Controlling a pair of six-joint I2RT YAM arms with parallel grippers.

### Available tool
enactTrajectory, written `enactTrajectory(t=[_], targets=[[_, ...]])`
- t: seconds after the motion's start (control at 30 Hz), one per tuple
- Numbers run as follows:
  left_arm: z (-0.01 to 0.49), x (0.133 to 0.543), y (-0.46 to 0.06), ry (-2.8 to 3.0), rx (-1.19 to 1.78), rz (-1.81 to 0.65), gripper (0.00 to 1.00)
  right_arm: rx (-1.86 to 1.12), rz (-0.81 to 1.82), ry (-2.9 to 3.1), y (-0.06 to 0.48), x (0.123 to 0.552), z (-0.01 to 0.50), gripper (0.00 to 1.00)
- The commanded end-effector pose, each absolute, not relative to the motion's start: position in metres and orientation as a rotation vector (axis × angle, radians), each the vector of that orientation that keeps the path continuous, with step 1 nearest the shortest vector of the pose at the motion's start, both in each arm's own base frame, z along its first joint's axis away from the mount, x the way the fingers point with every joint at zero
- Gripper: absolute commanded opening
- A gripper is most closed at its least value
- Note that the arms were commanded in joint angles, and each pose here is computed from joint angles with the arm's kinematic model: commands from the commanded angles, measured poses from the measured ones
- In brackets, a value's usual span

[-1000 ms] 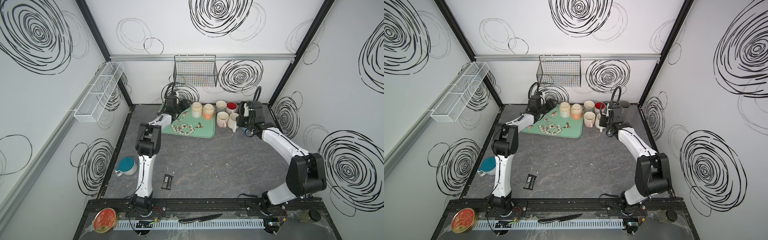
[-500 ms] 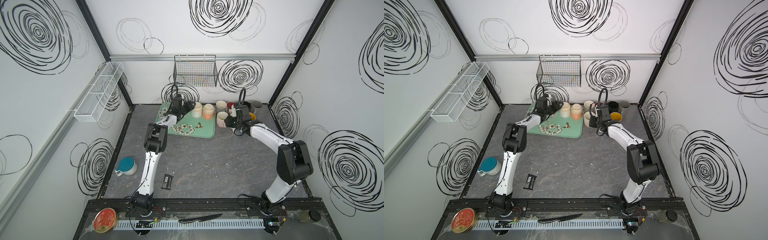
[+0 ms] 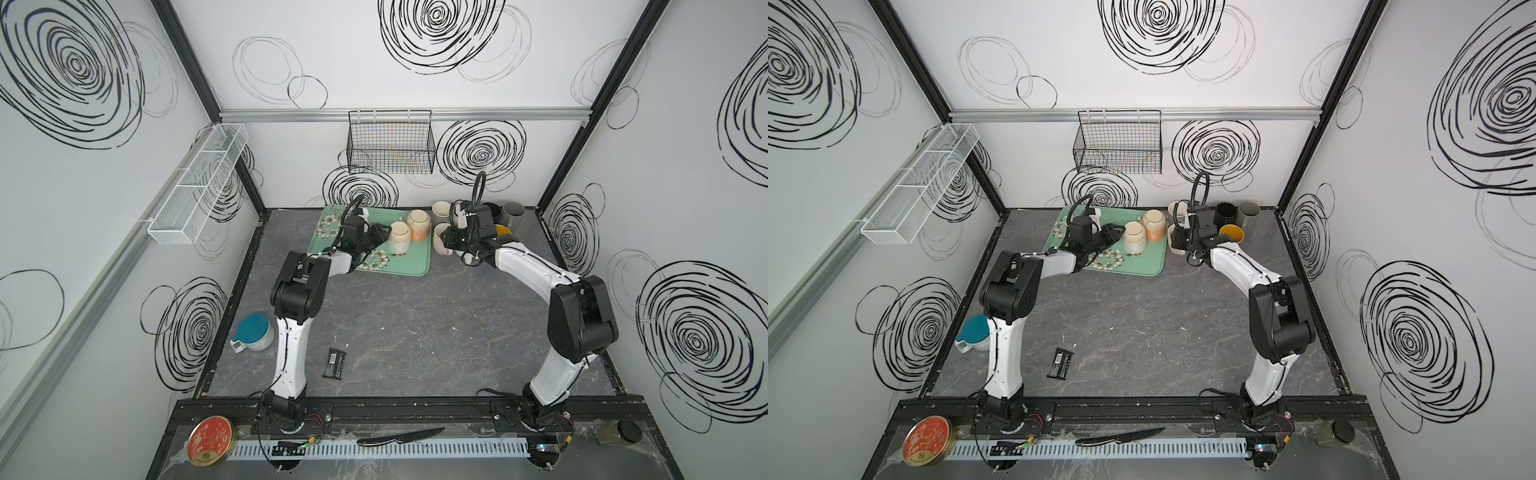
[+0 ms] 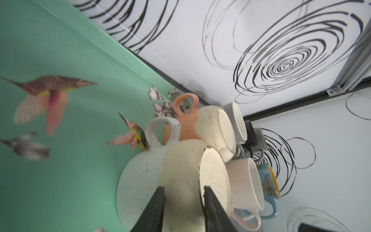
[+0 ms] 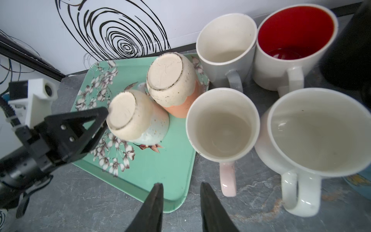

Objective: Turn the mug right side up
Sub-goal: Move the mug to the tray, then rotate the mug on the tray.

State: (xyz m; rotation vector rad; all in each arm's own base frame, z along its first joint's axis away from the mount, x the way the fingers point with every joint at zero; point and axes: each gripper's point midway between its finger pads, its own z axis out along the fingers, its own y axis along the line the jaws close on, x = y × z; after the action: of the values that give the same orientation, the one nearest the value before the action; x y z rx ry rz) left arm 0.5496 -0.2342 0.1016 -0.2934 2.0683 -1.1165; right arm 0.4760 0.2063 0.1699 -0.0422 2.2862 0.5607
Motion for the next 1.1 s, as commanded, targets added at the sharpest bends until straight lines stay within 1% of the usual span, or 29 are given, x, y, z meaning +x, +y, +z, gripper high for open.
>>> enactTrajectory(t=[0.0,0.17,0.27,0.33,0.43,0.53,0.6,0.67,0.73,0.77,0.87,0.93,1.0,1.07], targets=[[0.102,0.520,-0.238,2.108,-0.234,-1.095,0.38,-0.073,0.669,2.257,0.235,0.486,0.179,0.36],[0.111,0.508,-0.224,2.145,-0.205,-1.020,0.45,-0.116,0.748,2.289,0.270,0.496,0.167,0.37],[0.115,0.515,-0.218,2.141,-0.211,-1.022,0.47,-0.116,0.787,2.333,0.287,0.497,0.153,0.37],[0.117,0.523,-0.219,2.141,-0.209,-1.032,0.47,-0.117,0.808,2.354,0.295,0.495,0.145,0.37],[0.115,0.540,-0.226,2.144,-0.193,-1.057,0.44,-0.112,0.818,2.384,0.301,0.489,0.135,0.37],[0.112,0.562,-0.239,2.146,-0.183,-1.085,0.43,-0.108,0.815,2.409,0.303,0.483,0.127,0.38],[0.108,0.575,-0.251,2.147,-0.183,-1.103,0.47,-0.102,0.816,2.424,0.304,0.481,0.123,0.38],[0.101,0.581,-0.262,2.155,-0.196,-1.131,0.53,-0.105,0.822,2.444,0.305,0.479,0.118,0.38],[0.096,0.580,-0.273,2.155,-0.208,-1.182,0.54,-0.109,0.821,2.470,0.306,0.478,0.113,0.37],[0.098,0.577,-0.275,2.146,-0.215,-1.203,0.54,-0.113,0.816,2.481,0.306,0.478,0.111,0.35],[0.097,0.561,-0.275,2.147,-0.222,-1.201,0.51,-0.121,0.832,2.495,0.306,0.484,0.106,0.20],[0.096,0.546,-0.273,2.145,-0.241,-1.205,0.50,-0.130,0.857,2.493,0.309,0.491,0.105,0.12],[0.093,0.525,-0.272,2.156,-0.259,-1.207,0.48,-0.156,0.887,2.494,0.315,0.497,0.105,0.08],[0.098,0.508,-0.276,2.135,-0.250,-1.215,0.48,-0.190,0.910,2.493,0.323,0.502,0.108,0.08]])
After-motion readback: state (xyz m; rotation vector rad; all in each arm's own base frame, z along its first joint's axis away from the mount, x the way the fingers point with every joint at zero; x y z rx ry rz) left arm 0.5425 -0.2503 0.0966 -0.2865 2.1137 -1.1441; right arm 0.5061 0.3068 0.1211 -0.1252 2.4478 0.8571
